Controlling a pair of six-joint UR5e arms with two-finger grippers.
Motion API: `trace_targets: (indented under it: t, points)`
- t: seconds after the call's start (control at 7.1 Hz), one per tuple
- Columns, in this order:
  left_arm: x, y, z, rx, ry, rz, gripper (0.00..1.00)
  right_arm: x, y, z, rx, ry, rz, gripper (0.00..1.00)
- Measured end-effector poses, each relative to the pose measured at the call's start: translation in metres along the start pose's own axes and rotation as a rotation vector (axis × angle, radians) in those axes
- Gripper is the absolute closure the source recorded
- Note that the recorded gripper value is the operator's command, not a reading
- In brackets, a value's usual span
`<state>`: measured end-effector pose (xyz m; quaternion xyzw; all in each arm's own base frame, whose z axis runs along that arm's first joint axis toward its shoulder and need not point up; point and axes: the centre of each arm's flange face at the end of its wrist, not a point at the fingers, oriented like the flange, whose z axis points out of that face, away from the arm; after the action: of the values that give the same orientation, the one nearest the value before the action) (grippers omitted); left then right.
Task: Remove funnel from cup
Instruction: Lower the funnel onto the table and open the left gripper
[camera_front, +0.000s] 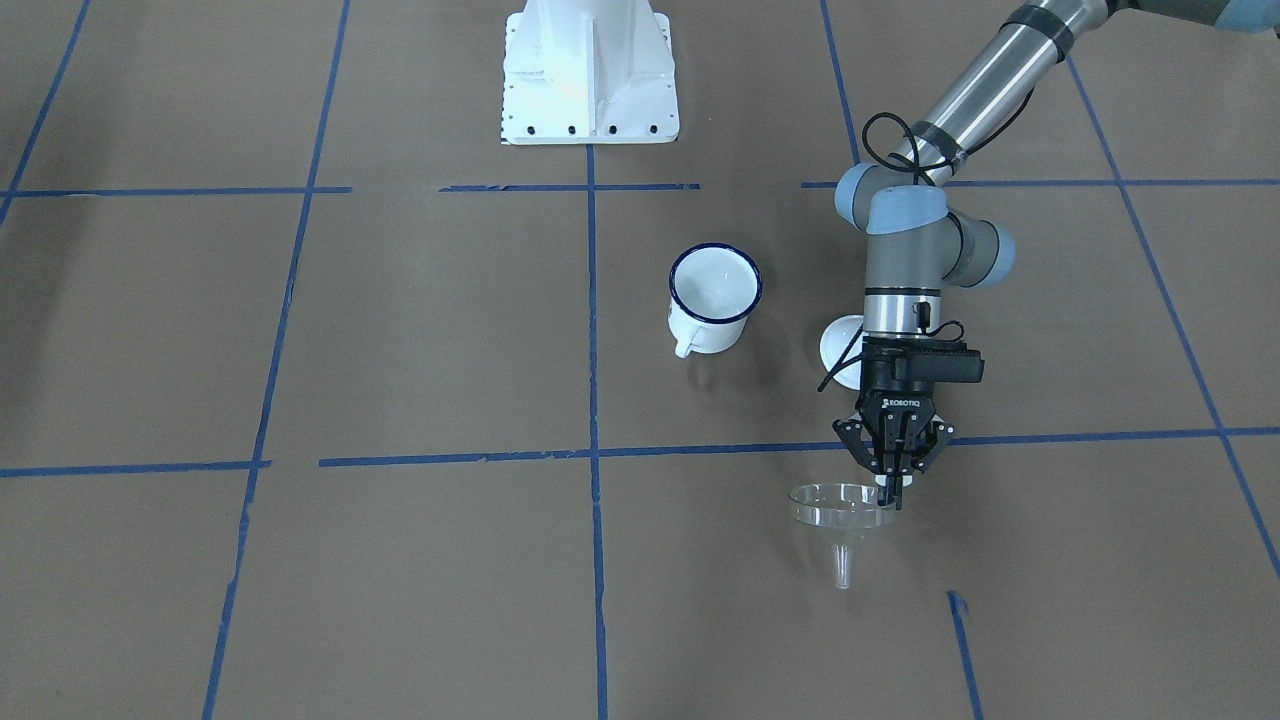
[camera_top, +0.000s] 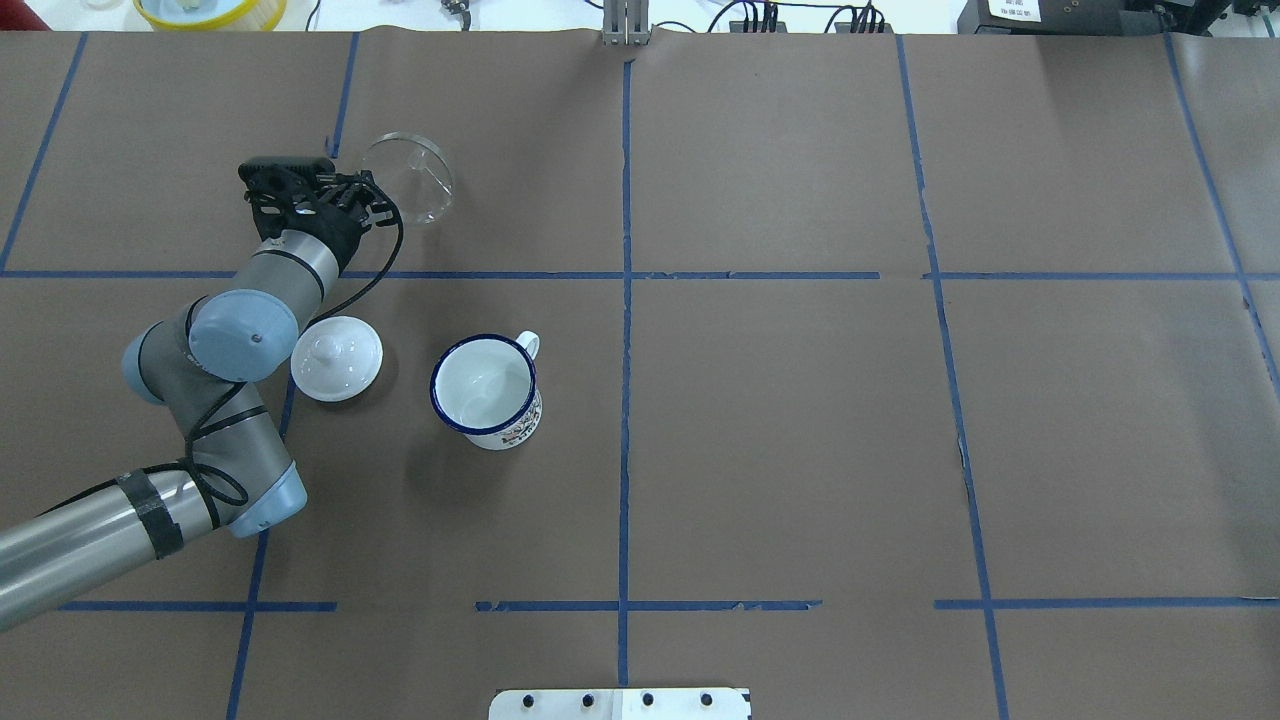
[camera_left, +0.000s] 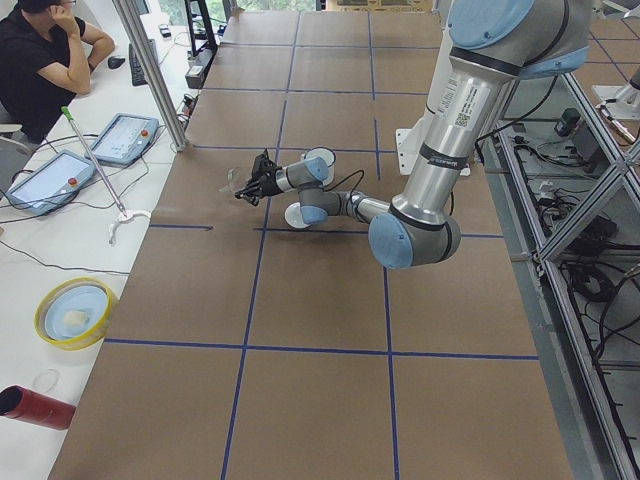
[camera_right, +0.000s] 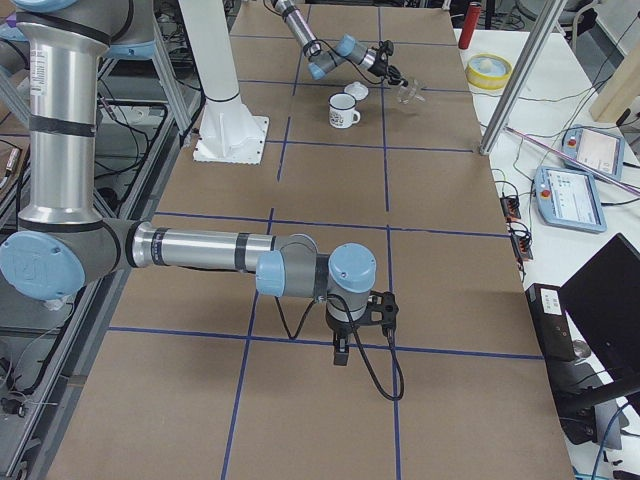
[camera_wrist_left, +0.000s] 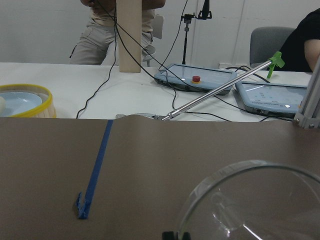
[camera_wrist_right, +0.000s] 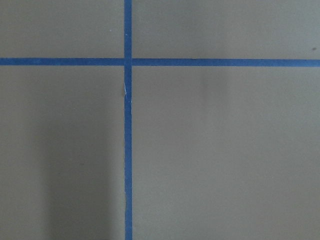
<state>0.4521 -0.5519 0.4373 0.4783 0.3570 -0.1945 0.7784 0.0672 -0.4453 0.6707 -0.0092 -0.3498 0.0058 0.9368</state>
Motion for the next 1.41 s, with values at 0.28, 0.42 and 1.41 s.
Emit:
trace_targets:
  t: [0.28,0.42,1.41]
  points:
    - [-0.0052,0.0051,0.0036,-0.001,-0.007,0.005,1.00,0.0001,0.0000,0.0001,0.000,0.000,0.000,0.00]
    - [-0.0069,0.0067,0.0048,-0.003,-0.010,0.007,0.85,0.0000,0.0000,0.0001,0.000,0.000,0.000,0.00]
    - [-0.0036,-0.0015,0.0021,0.002,0.021,0.005,0.00,-0.0003,-0.0001,-0.0004,0.001,0.000,-0.001,0.00]
